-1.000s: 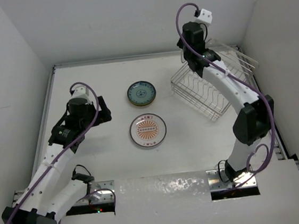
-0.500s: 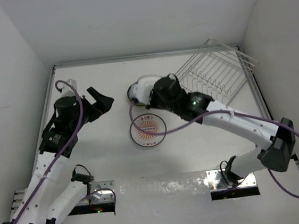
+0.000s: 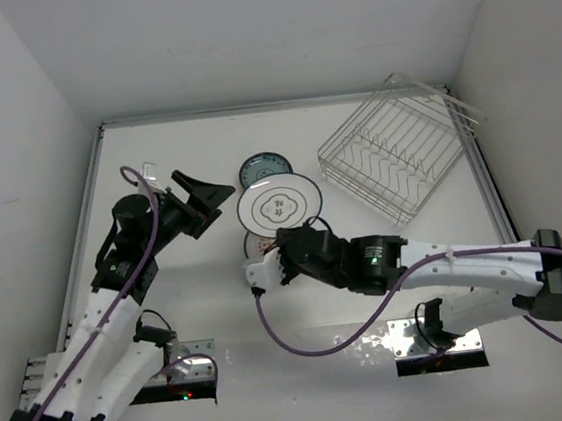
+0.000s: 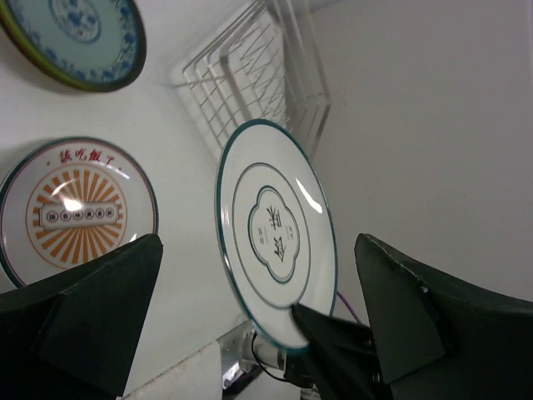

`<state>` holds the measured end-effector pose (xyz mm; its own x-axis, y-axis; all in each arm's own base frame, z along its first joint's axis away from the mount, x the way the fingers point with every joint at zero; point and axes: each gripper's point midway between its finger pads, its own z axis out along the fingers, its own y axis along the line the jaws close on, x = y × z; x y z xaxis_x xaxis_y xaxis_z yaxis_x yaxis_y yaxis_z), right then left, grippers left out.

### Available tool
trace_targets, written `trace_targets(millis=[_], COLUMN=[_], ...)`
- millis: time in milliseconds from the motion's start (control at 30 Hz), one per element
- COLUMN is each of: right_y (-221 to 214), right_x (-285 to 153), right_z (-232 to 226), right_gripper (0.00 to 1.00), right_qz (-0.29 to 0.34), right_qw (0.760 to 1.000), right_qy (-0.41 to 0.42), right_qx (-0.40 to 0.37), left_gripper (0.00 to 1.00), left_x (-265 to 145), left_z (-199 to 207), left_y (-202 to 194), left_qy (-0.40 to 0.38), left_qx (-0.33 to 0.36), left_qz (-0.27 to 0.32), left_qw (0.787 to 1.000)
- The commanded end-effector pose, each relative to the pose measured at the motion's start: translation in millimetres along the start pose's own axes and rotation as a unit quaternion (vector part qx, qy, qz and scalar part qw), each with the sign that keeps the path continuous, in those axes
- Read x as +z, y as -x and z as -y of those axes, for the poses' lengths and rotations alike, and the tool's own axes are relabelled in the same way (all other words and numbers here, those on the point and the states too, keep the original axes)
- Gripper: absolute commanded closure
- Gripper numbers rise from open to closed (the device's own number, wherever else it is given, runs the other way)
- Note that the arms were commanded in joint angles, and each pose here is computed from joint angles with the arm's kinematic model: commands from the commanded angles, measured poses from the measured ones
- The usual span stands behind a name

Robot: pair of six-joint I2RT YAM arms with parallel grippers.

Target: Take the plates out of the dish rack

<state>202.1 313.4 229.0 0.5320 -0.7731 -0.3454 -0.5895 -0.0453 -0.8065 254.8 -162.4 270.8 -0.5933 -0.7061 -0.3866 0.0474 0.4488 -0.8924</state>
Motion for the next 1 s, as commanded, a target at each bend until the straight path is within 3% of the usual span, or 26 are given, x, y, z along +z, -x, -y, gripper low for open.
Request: trace_targets(millis=[0,233,267,333,367,400,433,567,633,833,967], right_y=[24,65,66,66,66,65,61,42,31,-21,-62], right_x=[5,4,7,11,15,15,16,8,-7,-44,-54], right_z=[13,18,15,12,8,6,5,-1,6,27,31], right_gripper=[1.0,1.0,1.0,1.0,0.93,0.31,0.01,0.01,0.01,0.01,0.01], right_qz=[0.0,0.022,0.022,0.021,0.016,0.014,0.008,0.003,0.017,0.024,-0.006], right_qw=[0.998,0.99,0.99,0.991,0.992,0.992,0.992,0.989,0.977,0.911,0.879], right_qy=[-0.051,-0.127,-0.124,-0.122,-0.118,-0.118,-0.121,-0.147,-0.183,-0.235,-0.256], right_qx=[-0.033,-0.058,-0.059,-0.05,-0.046,-0.039,-0.028,0.033,0.109,0.339,0.401], left_gripper=[0.05,0.45,0.52,0.84,0.9,0.96,1.0,1.0,1.0,1.0,0.99], left_x=[8,15,16,18,19,20,21,24,28,47,62], left_z=[10,-18,-22,-28,-30,-34,-40,-63,-80,-121,-136], left_y=[-8,-15,-17,-19,-19,-19,-18,-15,-14,-26,-36], left_qy=[-0.04,0.004,0.008,0.011,0.013,0.019,0.029,0.063,0.086,0.118,0.129], left_qx=[-0.026,-0.02,-0.019,-0.018,-0.013,-0.01,-0.002,0.013,0.018,0.009,0.004], left_qz=[-0.029,-0.034,-0.037,-0.038,-0.038,-0.037,-0.032,-0.015,-0.002,-0.014,-0.027], left_qw=[0.998,0.999,0.999,0.999,0.999,0.999,0.999,0.998,0.996,0.993,0.991])
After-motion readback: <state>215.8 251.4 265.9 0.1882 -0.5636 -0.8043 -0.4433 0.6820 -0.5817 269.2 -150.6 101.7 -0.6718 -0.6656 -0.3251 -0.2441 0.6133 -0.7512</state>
